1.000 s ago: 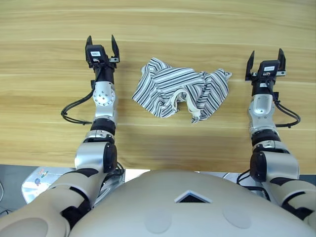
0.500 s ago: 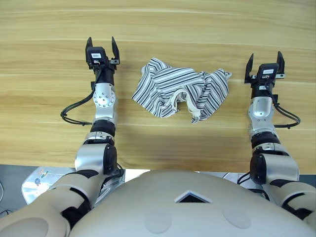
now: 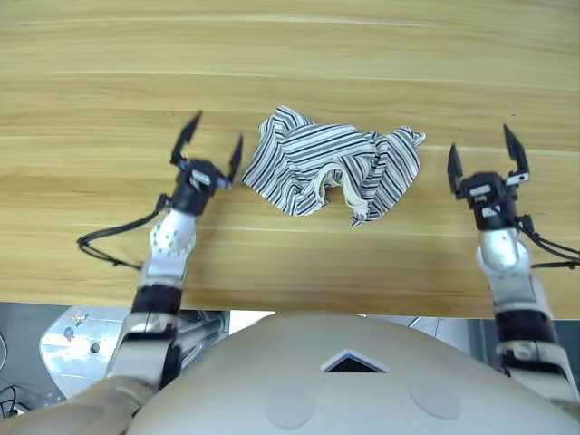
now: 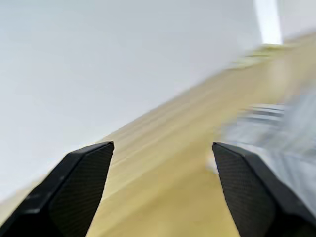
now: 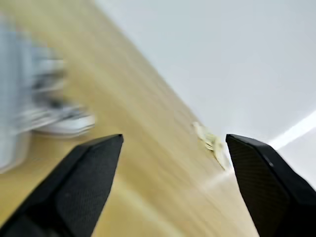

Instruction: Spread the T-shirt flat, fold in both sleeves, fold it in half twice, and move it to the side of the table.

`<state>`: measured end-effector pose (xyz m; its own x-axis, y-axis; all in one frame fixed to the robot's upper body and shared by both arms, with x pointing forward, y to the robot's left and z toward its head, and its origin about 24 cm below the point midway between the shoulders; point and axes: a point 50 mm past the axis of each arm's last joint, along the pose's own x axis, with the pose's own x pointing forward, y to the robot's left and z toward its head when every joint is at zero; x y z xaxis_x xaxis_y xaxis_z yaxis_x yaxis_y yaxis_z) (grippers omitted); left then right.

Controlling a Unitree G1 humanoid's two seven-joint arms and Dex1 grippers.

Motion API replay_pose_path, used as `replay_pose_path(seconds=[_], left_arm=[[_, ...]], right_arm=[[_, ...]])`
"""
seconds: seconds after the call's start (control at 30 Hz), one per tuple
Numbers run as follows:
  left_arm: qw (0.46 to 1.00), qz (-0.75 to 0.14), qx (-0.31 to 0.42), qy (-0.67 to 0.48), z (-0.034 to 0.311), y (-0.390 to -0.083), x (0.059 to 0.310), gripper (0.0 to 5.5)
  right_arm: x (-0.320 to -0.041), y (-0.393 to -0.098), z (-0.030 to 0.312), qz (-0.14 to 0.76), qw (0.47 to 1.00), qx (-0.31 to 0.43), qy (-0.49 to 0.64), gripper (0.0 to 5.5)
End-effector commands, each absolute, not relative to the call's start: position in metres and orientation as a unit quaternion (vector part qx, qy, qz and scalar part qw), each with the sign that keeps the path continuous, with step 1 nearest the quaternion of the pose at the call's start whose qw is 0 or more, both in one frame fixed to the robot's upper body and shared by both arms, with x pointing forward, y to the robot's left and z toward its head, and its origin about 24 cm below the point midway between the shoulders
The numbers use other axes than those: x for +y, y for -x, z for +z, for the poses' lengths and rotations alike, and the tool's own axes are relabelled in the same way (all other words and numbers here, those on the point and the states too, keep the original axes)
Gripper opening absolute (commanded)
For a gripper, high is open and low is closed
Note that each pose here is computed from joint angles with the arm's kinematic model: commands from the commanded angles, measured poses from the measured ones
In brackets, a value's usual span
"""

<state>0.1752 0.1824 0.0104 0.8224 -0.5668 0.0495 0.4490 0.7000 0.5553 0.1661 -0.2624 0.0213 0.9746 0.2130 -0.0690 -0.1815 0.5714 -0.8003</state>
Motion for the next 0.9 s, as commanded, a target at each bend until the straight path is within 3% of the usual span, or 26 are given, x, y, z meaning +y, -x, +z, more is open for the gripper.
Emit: replay_pose_path(seconds=[0.03, 0.23, 0.53, 0.9], left_arm=[[0.885, -0.383, -0.070, -0.256, 0.011, -0.133, 0.183, 3.70], [0.828, -0.472, -0.024, -0.301, 0.007, -0.131, 0.186, 3.70], [0.726, -0.437, -0.029, -0.529, 0.019, -0.177, 0.188, 3.70], [0.695, -0.475, -0.049, -0.537, 0.010, -0.178, 0.166, 3.70]], right_arm=[[-0.254, -0.137, 0.013, 0.205, 0.863, 0.051, 0.459, 3.88], [-0.233, -0.128, 0.011, 0.318, 0.824, 0.065, 0.465, 3.88], [-0.218, -0.134, 0.019, 0.359, 0.802, 0.059, 0.474, 3.88], [-0.207, -0.134, 0.003, 0.393, 0.789, 0.073, 0.466, 3.88]])
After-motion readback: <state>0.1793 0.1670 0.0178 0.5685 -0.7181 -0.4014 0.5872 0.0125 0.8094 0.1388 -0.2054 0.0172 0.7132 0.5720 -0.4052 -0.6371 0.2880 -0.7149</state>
